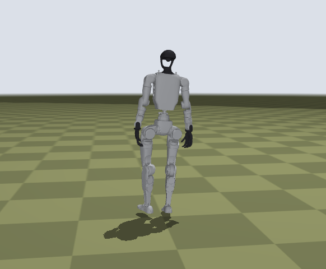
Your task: In place motions
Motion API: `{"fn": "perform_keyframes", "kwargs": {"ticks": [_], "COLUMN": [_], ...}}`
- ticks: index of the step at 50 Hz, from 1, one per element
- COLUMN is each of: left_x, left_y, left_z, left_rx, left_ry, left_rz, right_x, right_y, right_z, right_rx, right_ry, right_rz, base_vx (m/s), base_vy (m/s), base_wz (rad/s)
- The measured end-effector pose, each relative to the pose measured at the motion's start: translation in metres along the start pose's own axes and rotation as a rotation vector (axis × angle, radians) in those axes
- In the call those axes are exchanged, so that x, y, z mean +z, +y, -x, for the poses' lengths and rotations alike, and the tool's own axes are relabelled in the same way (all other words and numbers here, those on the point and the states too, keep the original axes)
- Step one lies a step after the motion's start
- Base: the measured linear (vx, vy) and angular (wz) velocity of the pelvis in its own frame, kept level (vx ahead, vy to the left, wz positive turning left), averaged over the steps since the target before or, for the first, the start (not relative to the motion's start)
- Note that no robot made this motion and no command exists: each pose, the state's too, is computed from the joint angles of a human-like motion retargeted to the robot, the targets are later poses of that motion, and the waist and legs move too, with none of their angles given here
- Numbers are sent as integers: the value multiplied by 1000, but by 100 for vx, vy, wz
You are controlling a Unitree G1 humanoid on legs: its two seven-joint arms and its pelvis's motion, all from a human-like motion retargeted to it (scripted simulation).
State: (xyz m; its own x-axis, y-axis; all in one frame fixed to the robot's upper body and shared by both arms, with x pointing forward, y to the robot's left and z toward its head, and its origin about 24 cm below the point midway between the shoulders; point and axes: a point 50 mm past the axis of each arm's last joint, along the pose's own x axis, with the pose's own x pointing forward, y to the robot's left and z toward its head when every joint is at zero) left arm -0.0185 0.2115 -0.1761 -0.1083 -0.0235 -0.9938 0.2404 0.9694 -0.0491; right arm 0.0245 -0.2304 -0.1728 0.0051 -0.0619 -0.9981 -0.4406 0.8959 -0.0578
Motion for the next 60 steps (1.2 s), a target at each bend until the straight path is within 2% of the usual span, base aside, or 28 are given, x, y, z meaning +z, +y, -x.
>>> {"fn": "perform_keyframes", "kwargs": {"ticks": [5, 13, 22, 29, 40, 45, 53, 60], "left_x": [-27, -43, -24, -3, 34, 33, 12, 4], "left_y": [-8, -41, -30, -9, -19, -25, -29, -41], "left_z": [-1, -3, -3, -1, -1, -2, -4, -6], "left_rx": [-37, -184, -148, -57, -118, -116, 12, -42], "left_ry": [127, 155, 46, -65, -276, -293, -284, -236], "left_rz": [-49, 228, 308, 344, 844, 994, 1114, 1094], "right_x": [-10, -27, -33, -12, 34, 39, 4, -36], "right_y": [3, 0, -7, -13, -22, -18, 2, 5], "right_z": [0, 2, 4, 4, 5, 4, 0, 4], "right_rx": [10, -13, -27, -36, -46, -33, 1, 1], "right_ry": [35, 113, 164, 115, -4, -41, 60, 200], "right_rz": [-28, 12, 12, 10, 89, 110, 92, 68], "base_vx": [-9, -11, -17, -16, -10, 1, 10, 19], "base_vy": [-10, -5, 1, -2, 8, 1, -14, 4], "base_wz": [38, 66, -63, -31, -48, 3, 28, 55]}}
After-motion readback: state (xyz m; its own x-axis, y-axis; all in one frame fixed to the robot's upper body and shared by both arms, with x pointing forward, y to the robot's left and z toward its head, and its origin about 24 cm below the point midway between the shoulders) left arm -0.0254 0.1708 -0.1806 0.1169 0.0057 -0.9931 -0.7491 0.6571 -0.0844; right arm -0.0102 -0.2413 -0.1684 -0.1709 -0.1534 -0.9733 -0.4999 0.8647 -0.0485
